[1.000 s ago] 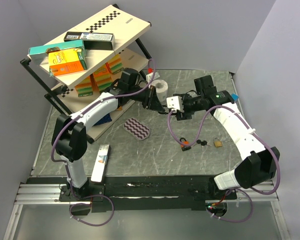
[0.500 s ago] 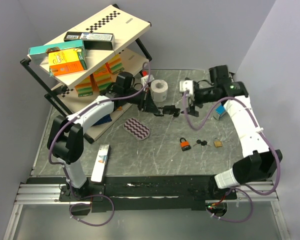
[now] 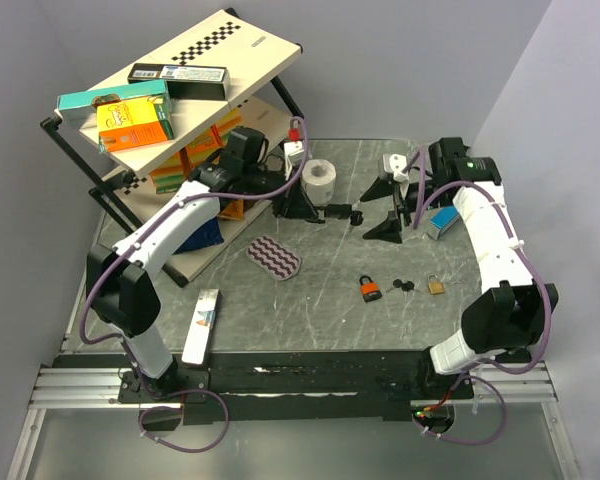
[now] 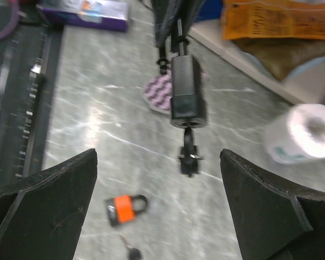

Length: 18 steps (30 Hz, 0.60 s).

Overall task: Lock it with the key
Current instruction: Lock the lock.

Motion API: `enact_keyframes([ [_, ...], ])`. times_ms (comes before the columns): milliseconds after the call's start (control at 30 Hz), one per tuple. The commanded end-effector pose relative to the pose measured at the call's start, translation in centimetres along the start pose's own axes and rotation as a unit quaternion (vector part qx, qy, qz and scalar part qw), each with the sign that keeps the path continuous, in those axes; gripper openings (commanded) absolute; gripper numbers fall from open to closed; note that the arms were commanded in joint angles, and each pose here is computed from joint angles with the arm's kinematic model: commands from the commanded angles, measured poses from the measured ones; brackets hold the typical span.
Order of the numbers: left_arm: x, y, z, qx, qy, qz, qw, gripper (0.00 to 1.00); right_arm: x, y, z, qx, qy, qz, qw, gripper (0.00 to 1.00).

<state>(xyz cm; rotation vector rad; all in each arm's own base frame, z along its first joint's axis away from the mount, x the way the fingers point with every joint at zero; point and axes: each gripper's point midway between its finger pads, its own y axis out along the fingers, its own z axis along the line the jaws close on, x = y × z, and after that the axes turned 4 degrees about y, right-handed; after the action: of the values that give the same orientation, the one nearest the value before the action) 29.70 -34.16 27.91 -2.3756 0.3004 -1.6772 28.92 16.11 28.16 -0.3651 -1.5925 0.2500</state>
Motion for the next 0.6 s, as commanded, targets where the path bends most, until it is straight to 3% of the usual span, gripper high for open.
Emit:
enact_keyframes([
  [0,4.0,-1.4,-4.0,-0.018,0.141,-0.017,0.990,0.01,2.9,-0.2,1.7,0.001,-0.025,-0.065,0.998,0.99],
  [267,4.7,-1.0,-5.0,-0.015,0.154,-0.003,0.988,0.01,0.8,2.2,2.9,0.004,-0.061,-0.057,0.996,0.99],
  [367,4.6,-0.7,-5.8,-0.027,0.156,0.005,0.987,0.01,0.0,3.2,1.5,-0.033,-0.059,-0.056,0.996,0.99],
  [433,4.5,-0.6,-6.1,-0.031,0.162,0.008,0.986,0.01,0.0,3.6,0.6,-0.070,-0.110,-0.075,0.989,0.99],
  [567,4.5,-0.6,-6.5,-0.038,0.166,0.009,0.985,0.01,0.3,4.1,0.6,-0.119,-0.141,-0.099,0.978,0.92],
])
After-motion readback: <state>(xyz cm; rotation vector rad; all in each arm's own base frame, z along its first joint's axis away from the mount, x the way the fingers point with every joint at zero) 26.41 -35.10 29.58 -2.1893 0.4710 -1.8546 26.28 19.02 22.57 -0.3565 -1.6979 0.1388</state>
